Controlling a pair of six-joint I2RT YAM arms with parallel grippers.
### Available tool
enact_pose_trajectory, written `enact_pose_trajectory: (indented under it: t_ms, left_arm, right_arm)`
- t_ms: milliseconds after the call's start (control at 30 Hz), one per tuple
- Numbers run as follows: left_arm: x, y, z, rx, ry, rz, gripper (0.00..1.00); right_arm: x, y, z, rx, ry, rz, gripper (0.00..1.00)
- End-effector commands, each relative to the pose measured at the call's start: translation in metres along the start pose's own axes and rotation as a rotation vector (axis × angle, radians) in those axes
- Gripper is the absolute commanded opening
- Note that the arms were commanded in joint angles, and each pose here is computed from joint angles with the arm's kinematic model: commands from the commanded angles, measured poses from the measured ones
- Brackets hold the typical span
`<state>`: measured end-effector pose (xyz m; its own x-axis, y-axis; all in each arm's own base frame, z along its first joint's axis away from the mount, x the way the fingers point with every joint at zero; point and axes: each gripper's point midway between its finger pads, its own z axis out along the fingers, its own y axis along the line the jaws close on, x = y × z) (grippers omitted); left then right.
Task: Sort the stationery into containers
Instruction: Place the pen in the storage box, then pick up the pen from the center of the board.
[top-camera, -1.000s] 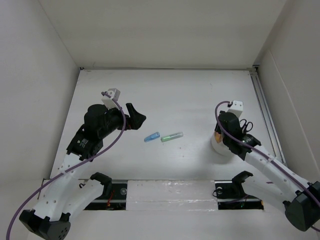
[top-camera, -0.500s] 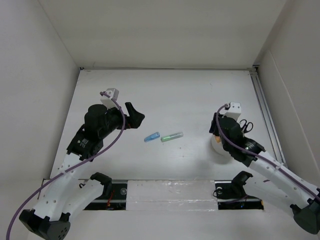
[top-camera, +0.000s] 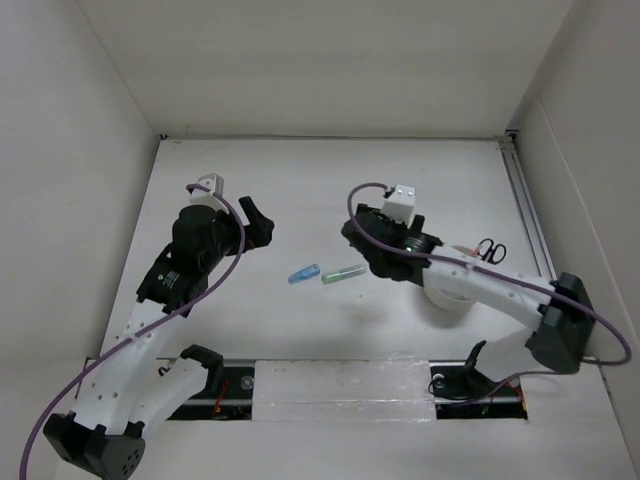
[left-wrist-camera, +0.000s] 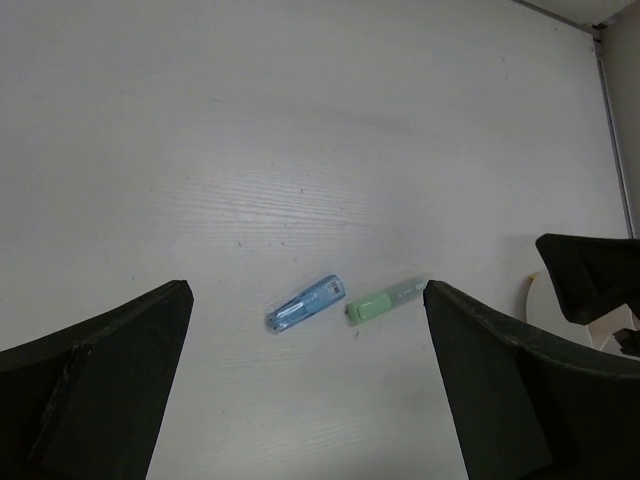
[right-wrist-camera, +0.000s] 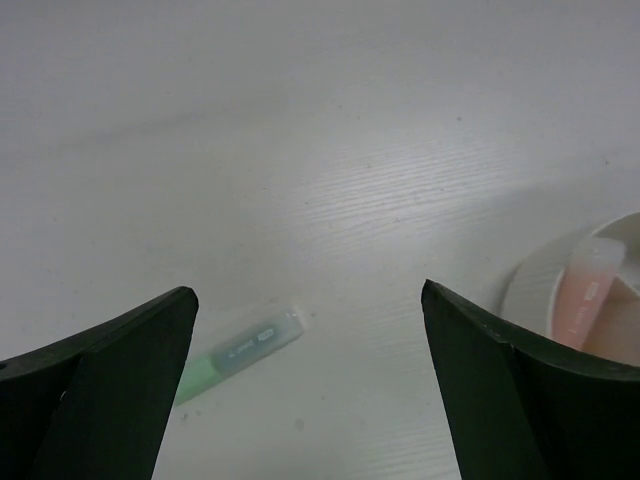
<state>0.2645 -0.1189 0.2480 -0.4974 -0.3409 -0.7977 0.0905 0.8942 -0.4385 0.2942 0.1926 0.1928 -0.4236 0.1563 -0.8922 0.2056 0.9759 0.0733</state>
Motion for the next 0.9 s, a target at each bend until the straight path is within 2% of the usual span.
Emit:
enact_pose_trajectory:
  t_ms: [0,33,67,133,200,333,433,467,500,600,867]
  left_arm:
    - [-0.016,0.003,-0.006,-0.035,-0.061,-0.021,1.0]
    - [-0.016,0.004,-0.006,-0.035,-0.061,-0.021,1.0]
    - [-0.016,0.004,-0.006,-0.035,-0.061,-0.021,1.0]
    - [-0.017,0.005,-0.005,-0.044,-0.067,-0.021,1.0]
    - [-0.018,0.004,-0.008,-0.039,-0.076,-0.022,1.0]
    - [-0.019,0.004,-0.012,-0.031,-0.088,-0.024,1.0]
    - [-0.017,0.003,-0.016,-0.016,-0.091,-0.024,1.0]
    - [-0.018,0.0,-0.016,0.0,-0.092,-0.024,1.0]
    - [-0.018,0.0,-0.016,0.0,-0.092,-0.024,1.0]
    - [-0.016,-0.004,-0.016,0.022,-0.079,-0.023,1.0]
    - [-0.015,-0.008,-0.019,0.045,-0.076,-0.014,1.0]
  right_arm:
    - [-0.021,0.026,-0.001,0.077,0.002,0.127,1.0]
    - [-0.02,0.034,-0.001,0.081,0.001,0.1,1.0]
    - [-0.009,0.042,0.005,0.127,-0.005,0.19,1.0]
    - [-0.006,0.044,0.005,0.168,0.015,0.235,1.0]
    - [0.016,0.056,0.021,0.187,0.114,0.316,1.0]
    - [0.048,0.056,0.04,0.263,0.222,0.458,1.0]
    - [0.07,0.055,0.049,0.26,0.279,0.547,0.93]
    - [0.091,0.047,0.05,0.279,0.31,0.536,0.91]
    - [0.091,0.052,0.056,0.254,0.342,0.6,0.86]
    - [0.104,0.052,0.057,0.249,0.37,0.603,0.81]
    - [0.135,0.062,0.057,0.344,0.42,0.584,0.81]
